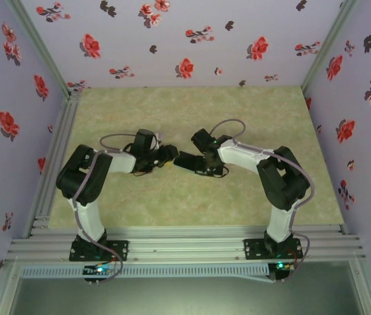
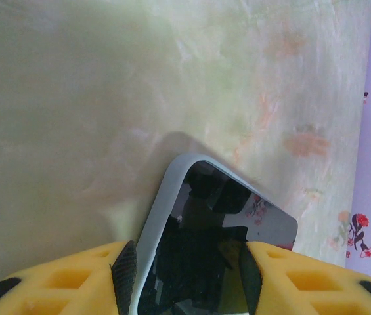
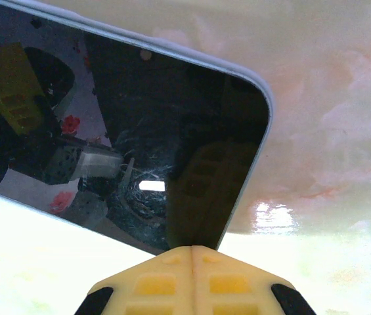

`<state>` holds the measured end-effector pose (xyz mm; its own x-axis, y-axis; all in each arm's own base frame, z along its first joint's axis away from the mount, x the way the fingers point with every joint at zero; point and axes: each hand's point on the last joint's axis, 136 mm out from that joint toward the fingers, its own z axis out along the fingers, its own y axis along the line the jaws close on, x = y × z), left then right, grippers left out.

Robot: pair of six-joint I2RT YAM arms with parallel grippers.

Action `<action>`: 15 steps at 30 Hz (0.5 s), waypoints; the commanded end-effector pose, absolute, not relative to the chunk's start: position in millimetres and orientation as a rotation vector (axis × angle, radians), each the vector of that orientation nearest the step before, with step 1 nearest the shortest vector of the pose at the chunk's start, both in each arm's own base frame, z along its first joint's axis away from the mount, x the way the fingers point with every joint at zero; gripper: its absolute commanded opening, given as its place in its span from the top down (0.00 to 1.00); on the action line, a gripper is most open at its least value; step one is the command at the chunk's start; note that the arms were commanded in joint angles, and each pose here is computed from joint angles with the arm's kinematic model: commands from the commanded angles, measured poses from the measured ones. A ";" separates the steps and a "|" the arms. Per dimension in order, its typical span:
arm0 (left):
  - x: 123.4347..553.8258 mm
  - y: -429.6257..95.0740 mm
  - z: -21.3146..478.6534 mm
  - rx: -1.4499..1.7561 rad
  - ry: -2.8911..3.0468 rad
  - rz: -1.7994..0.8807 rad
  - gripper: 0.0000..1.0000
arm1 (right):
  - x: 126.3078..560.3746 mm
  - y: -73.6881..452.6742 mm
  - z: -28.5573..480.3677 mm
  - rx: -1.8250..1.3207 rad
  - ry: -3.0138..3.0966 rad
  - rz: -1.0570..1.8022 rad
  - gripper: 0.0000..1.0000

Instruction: Put the phone into the phone case

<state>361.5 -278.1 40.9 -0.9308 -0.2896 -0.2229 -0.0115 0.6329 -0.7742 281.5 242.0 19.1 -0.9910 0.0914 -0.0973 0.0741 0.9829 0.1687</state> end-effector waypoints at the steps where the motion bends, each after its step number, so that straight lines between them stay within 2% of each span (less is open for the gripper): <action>1: 358.0 -269.6 41.4 -0.242 2.540 -1.158 0.50 | 220.4 213.9 -90.8 0.139 3.261 0.024 1.00; 15: 360.5 -263.9 46.2 -0.273 2.525 -1.115 0.50 | 211.1 211.9 -100.5 0.139 3.278 0.057 1.00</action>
